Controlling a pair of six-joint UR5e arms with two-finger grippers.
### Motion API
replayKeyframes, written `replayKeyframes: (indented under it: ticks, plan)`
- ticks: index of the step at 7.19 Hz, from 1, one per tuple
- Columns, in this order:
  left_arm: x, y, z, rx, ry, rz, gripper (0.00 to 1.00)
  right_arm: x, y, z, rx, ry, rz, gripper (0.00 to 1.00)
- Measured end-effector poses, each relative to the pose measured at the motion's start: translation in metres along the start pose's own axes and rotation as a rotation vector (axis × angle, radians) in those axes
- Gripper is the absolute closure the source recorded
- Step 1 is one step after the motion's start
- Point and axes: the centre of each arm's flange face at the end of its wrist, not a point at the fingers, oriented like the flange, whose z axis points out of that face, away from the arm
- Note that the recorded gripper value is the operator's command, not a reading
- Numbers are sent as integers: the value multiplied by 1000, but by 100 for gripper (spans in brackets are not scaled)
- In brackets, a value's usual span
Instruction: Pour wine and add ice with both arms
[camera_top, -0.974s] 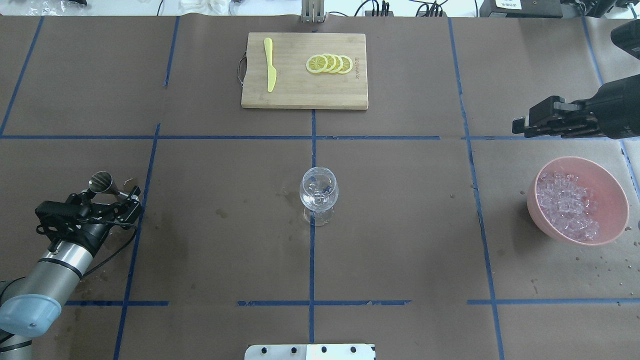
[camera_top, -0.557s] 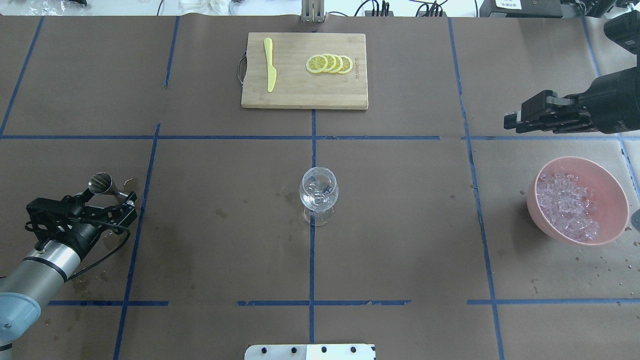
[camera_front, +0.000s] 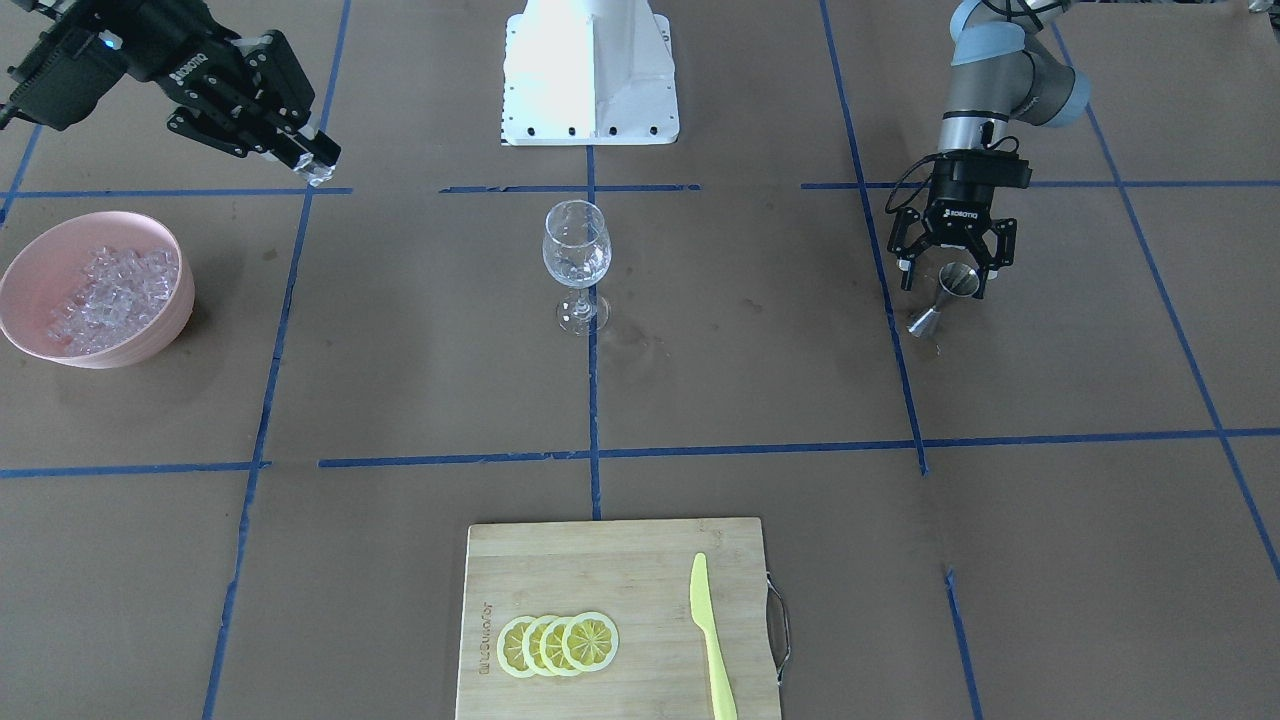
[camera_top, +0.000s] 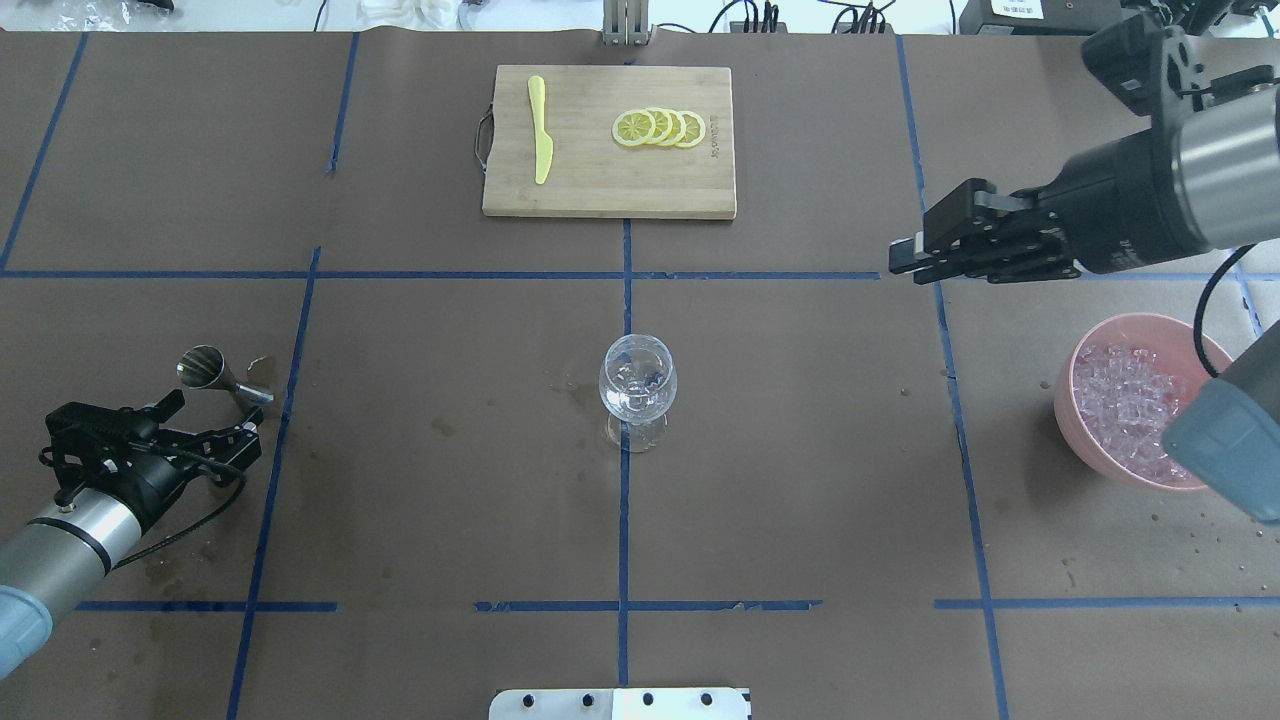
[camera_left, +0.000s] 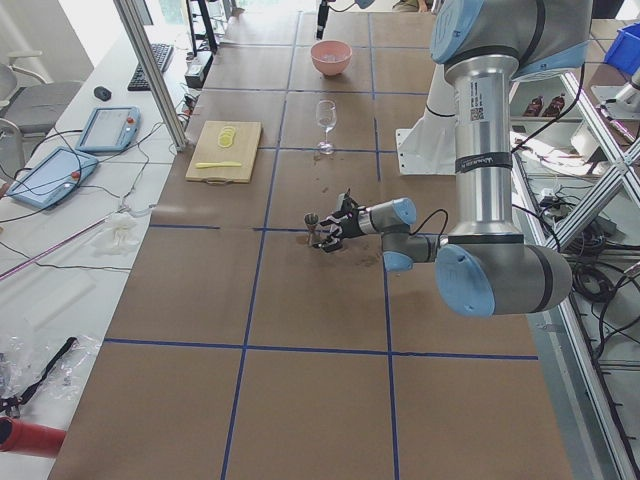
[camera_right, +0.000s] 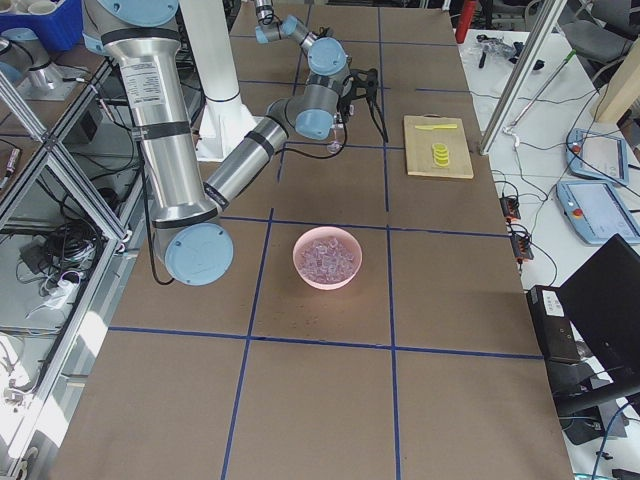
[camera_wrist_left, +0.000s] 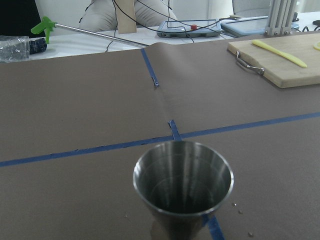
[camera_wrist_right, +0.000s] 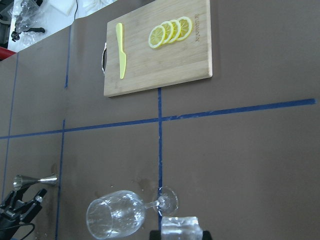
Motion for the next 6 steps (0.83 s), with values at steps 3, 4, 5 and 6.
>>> replayKeyframes:
  ticks: [3, 4, 5, 6]
  plan:
    - [-13, -13, -37, -121, 54, 5, 0, -68, 27, 55, -23, 28, -13, 100]
    - [-9, -22, -50, -163, 68, 9, 0, -83, 39, 72, -18, 44, -21, 100]
    - [-6, -29, -61, -204, 83, 9, 0, -91, 51, 86, -14, 55, -29, 100]
    - [-5, -34, -71, -248, 102, -3, 0, -97, 61, 100, -12, 62, -38, 100]
